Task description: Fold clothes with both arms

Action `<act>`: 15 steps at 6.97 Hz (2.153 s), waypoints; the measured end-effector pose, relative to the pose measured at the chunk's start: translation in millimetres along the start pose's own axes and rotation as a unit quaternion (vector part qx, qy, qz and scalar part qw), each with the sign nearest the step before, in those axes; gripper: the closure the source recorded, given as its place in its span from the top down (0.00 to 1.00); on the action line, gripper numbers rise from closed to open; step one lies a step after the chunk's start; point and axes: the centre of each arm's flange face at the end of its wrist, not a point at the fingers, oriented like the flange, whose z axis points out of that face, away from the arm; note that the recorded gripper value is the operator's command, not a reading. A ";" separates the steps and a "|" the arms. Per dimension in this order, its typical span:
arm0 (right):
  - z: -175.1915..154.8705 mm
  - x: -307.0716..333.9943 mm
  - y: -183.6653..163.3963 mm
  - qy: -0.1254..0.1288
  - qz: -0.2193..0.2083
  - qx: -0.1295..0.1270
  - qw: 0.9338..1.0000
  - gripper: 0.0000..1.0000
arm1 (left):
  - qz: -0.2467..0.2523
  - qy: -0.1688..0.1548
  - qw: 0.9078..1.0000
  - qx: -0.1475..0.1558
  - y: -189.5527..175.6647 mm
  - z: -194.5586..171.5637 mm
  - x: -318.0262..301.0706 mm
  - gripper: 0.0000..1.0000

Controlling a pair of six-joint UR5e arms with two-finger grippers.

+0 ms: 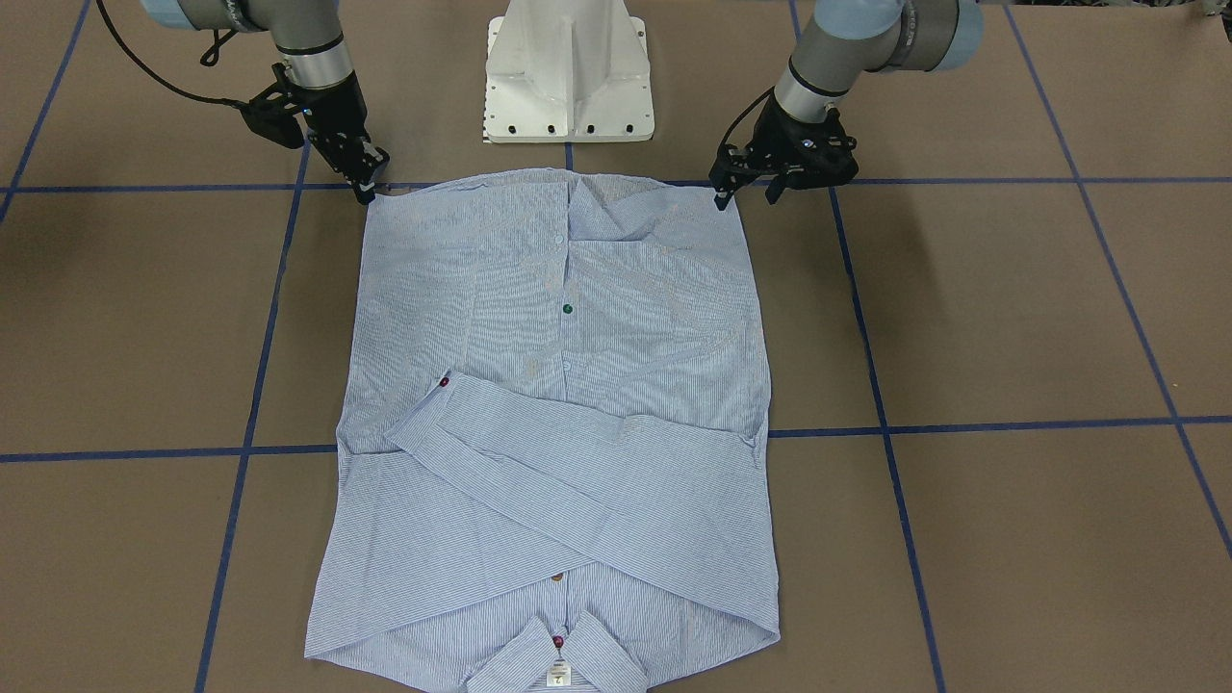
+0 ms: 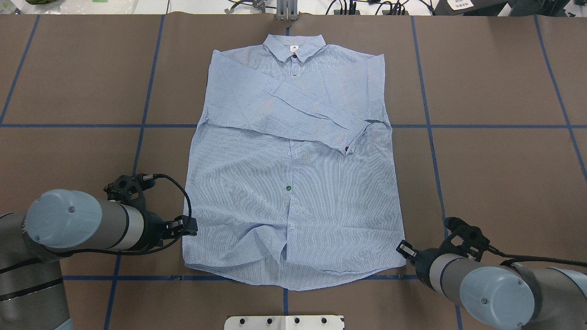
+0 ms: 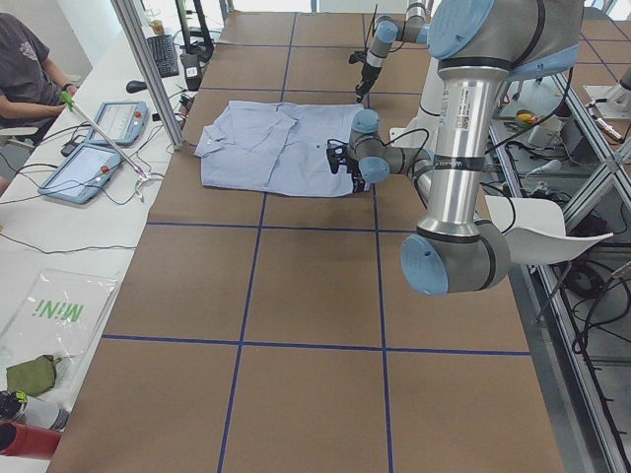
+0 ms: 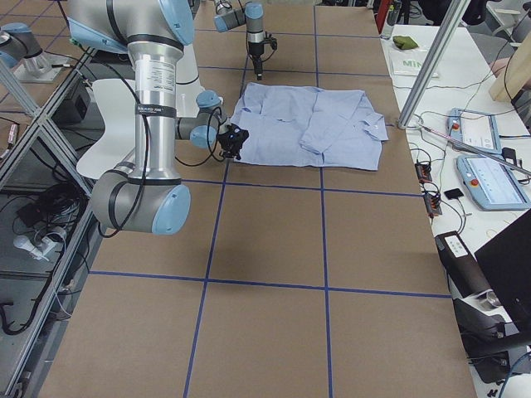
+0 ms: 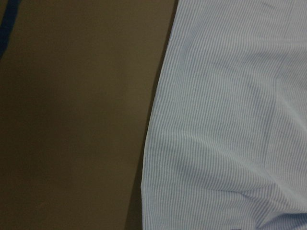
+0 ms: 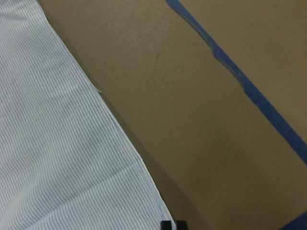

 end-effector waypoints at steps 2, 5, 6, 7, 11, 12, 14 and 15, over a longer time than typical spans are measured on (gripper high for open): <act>5.3 1.1 3.0 0.004 -0.003 0.000 1.000 0.66 | -0.006 0.000 1.000 0.000 0.5 0.6 0.0 0.87; 7.8 4.7 10.5 0.008 -0.008 -0.004 1.000 0.62 | -0.013 0.001 1.000 -0.001 1.6 0.5 1.6 0.87; 8.5 6.4 14.7 0.010 -0.011 -0.007 1.000 0.58 | -0.013 0.002 1.000 -0.001 1.7 0.4 2.0 0.87; 9.3 7.9 17.3 0.012 -0.013 -0.009 1.000 0.54 | -0.013 0.002 1.000 -0.001 1.9 -0.2 2.4 0.87; 10.2 8.9 20.4 0.013 -0.009 -0.012 1.000 0.00 | -0.013 0.003 1.000 -0.001 2.1 -0.9 2.9 0.87; 10.6 9.5 21.5 0.014 -0.006 -0.013 1.000 0.00 | -0.013 0.003 1.000 -0.001 2.1 -1.0 3.0 0.87; 7.0 8.0 23.0 0.011 -0.004 -0.016 1.000 0.00 | -0.015 0.002 1.000 -0.002 2.5 0.1 2.4 0.86; 2.0 5.0 21.4 0.007 -0.002 -0.017 1.000 0.00 | -0.023 0.001 1.000 -0.004 5.3 2.3 2.1 0.85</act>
